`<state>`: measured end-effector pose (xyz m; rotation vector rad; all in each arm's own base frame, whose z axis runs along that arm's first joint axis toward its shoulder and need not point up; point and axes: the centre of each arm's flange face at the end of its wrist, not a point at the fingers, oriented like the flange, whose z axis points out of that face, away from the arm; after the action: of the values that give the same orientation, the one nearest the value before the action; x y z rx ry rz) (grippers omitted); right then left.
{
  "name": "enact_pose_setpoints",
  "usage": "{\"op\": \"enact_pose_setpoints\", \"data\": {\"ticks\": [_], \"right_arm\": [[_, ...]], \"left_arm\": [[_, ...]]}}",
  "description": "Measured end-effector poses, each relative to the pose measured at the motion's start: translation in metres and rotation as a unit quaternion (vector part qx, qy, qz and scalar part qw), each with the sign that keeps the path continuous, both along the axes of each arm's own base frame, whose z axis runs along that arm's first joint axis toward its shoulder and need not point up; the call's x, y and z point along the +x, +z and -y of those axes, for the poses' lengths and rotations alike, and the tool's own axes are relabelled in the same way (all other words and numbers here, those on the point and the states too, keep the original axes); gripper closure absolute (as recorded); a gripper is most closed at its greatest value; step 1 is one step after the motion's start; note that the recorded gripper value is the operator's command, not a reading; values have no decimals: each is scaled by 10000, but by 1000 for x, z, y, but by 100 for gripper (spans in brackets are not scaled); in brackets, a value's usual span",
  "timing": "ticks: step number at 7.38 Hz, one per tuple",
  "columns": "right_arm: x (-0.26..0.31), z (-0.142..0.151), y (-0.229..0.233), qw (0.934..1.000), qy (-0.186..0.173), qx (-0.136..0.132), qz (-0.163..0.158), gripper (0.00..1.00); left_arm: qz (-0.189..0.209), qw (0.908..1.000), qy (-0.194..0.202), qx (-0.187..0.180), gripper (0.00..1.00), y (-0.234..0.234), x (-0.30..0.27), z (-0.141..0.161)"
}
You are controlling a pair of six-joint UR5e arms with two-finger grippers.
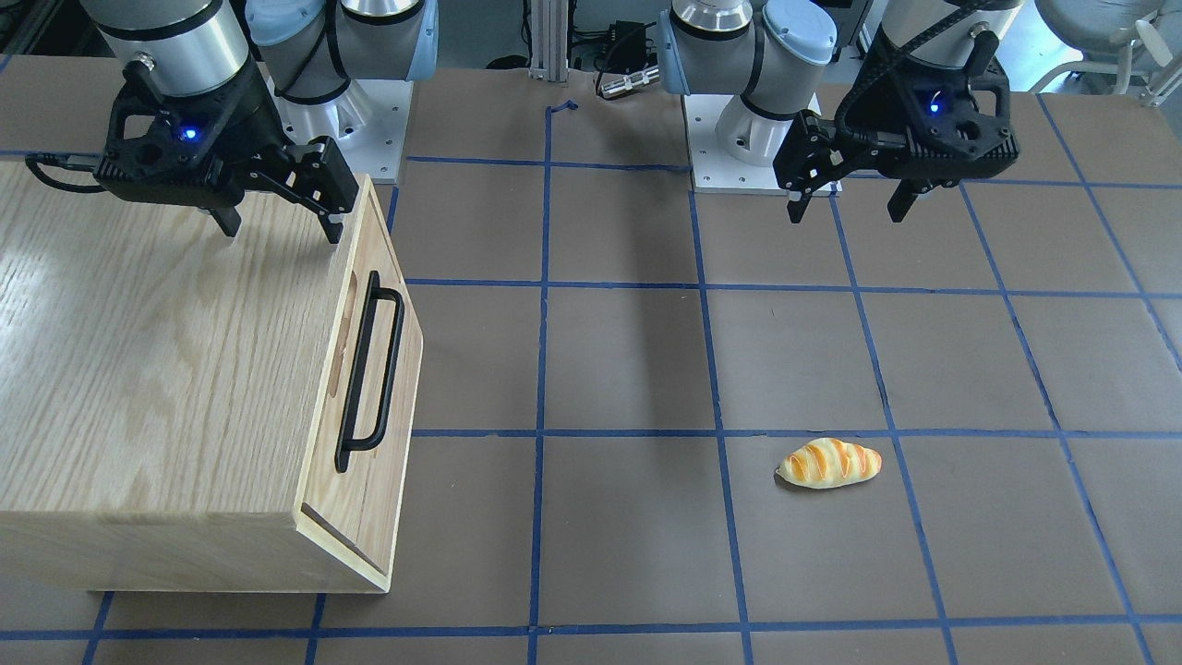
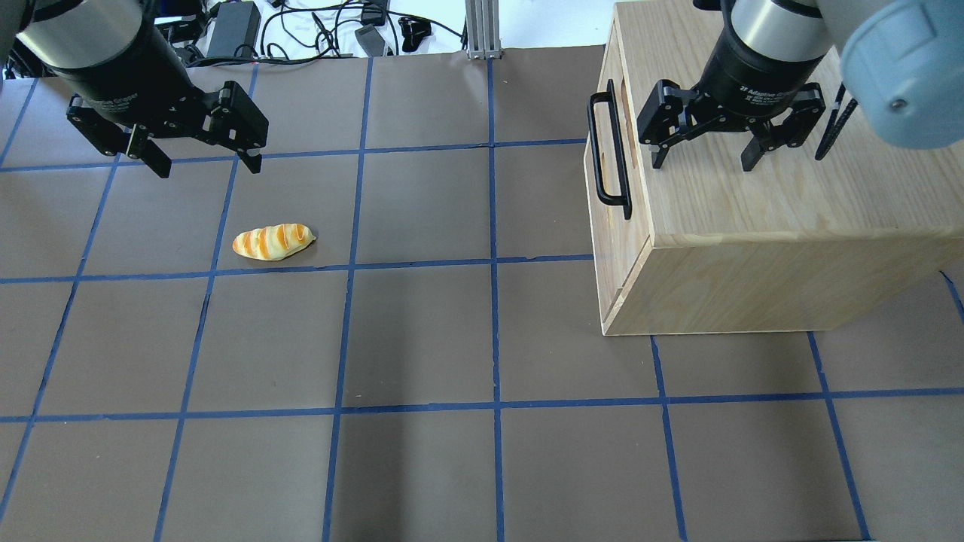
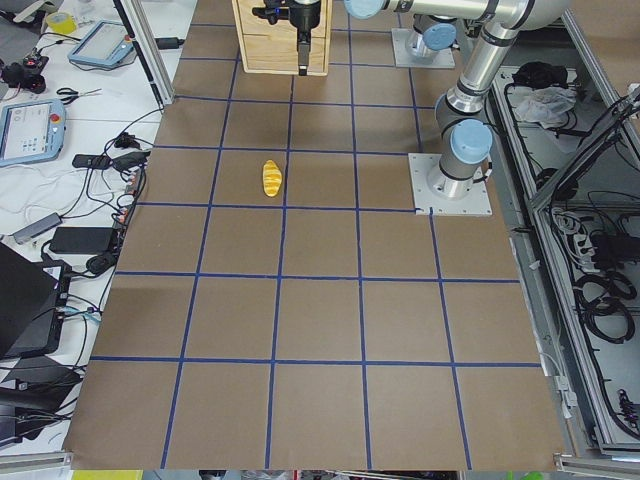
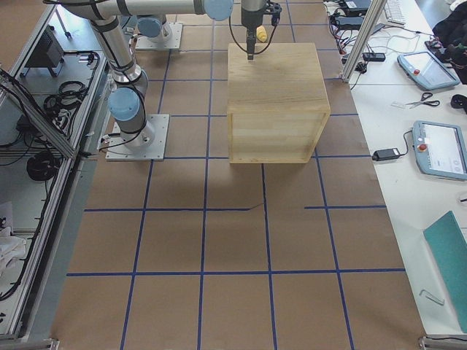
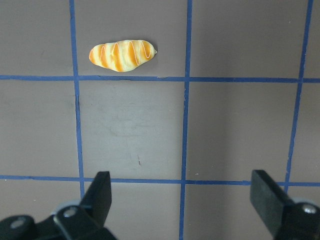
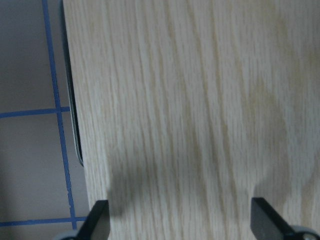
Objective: Open upper drawer
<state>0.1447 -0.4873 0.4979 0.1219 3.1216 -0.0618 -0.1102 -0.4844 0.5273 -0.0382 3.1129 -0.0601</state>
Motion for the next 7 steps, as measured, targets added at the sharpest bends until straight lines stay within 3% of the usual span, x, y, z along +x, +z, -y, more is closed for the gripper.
{"op": "enact_pose_setpoints", "data": {"ticks": [7], "right_arm": [[0,0,0,10000,0,0,1,0]], "left_arm": [[-79,10000,49,23,0,-17,-3,17]]}}
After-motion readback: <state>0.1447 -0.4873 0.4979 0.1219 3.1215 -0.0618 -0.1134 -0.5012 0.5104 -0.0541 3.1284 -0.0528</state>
